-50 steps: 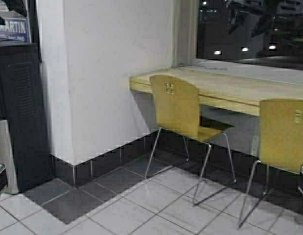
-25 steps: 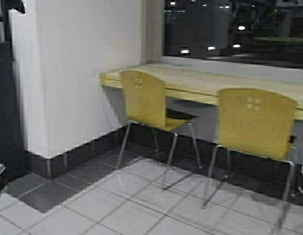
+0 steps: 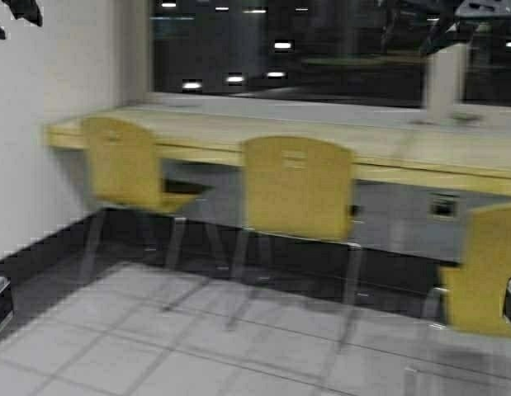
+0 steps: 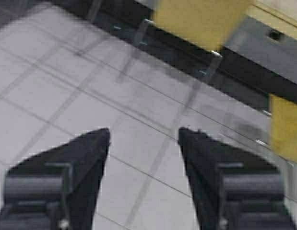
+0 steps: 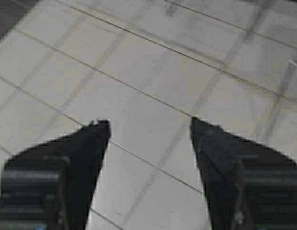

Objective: Push the chairs under the table

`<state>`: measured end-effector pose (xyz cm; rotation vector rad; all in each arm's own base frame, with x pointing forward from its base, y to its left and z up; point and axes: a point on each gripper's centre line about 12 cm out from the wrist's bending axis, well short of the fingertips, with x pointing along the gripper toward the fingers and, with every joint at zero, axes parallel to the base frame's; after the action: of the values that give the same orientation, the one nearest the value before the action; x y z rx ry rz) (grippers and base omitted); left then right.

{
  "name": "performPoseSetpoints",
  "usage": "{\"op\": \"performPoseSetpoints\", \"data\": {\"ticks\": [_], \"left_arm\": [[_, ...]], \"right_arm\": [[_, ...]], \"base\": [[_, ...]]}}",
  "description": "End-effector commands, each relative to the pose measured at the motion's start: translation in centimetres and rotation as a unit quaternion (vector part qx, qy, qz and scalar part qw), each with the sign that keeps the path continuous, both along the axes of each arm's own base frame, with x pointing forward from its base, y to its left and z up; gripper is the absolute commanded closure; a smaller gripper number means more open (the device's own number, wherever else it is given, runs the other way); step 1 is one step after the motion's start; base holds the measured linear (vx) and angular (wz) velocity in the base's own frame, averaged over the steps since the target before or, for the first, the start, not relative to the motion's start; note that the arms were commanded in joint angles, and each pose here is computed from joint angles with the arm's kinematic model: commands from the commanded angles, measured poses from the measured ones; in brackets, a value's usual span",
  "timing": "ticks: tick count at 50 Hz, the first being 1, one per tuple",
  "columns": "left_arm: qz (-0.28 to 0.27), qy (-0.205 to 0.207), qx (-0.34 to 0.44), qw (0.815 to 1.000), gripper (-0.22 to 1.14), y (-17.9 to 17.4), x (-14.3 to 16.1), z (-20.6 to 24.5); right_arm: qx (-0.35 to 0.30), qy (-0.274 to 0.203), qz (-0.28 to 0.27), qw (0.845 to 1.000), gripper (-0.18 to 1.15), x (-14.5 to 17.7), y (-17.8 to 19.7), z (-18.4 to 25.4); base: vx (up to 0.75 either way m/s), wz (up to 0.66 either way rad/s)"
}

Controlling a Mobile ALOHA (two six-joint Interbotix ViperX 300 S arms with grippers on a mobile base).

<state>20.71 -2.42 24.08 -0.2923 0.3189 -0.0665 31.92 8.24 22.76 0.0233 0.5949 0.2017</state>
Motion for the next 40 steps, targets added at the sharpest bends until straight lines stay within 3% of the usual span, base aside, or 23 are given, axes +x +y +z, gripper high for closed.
{"op": "performPoseSetpoints", "data": {"ticks": [1,19,40], "left_arm": [[-0.001,-0.005,-0.002,1.000,0.08,0.0,0.1,0.5],[-0.006,0.012,0.000,1.000,0.08,-0.2,0.0,-0.2],[-0.008,0.019,0.006,1.000,0.08,-0.2,0.4,-0.4]], "right_arm": [[0.002,-0.006,-0.001,1.000,0.09,0.5,0.1,0.3],[0.003,-0.007,-0.001,1.000,0.09,0.7,0.1,0.4],[-0.010,0.030,-0.003,0.999,0.09,1.1,0.2,-1.1]], "base": [[-0.17,-0.64],[-0.13,-0.55],[-0.02,-0.14]]}}
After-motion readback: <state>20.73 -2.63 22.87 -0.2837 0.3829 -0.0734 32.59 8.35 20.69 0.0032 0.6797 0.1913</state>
